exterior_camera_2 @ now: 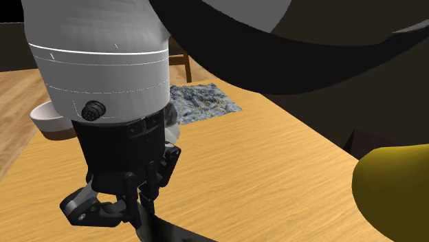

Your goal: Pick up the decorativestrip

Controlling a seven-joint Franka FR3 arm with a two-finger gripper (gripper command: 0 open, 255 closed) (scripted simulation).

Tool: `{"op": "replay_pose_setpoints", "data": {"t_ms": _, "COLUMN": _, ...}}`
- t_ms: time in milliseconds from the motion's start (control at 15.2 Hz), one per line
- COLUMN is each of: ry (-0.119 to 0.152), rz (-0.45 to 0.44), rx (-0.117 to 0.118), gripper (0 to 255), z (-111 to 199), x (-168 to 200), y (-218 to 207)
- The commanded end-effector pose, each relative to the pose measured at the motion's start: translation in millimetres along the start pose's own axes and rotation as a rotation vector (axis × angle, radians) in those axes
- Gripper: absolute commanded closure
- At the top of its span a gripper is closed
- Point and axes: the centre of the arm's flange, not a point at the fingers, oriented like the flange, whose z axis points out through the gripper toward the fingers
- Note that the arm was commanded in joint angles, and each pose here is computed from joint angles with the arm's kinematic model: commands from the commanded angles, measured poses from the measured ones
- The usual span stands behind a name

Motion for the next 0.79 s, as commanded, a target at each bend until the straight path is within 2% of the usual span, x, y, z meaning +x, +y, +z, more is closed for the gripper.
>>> {"op": "replay_pose_setpoints", "data": {"t_ms": 0, "ry": 0.001, "rz": 0.0, "rx": 0.001, "gripper": 255, "z": -11, "x": 1, "y": -2}}
{"op": "replay_pose_setpoints", "data": {"t_ms": 594, "ry": 0.001, "rz": 0.0, "rx": 0.001, "gripper": 255, "z": -58, "x": 2, "y": -8}}
{"op": "replay_pose_setpoints", "data": {"t_ms": 726, "ry": 0.001, "rz": 0.0, "rx": 0.001, "gripper": 255, "z": -59, "x": 2, "y": -8}}
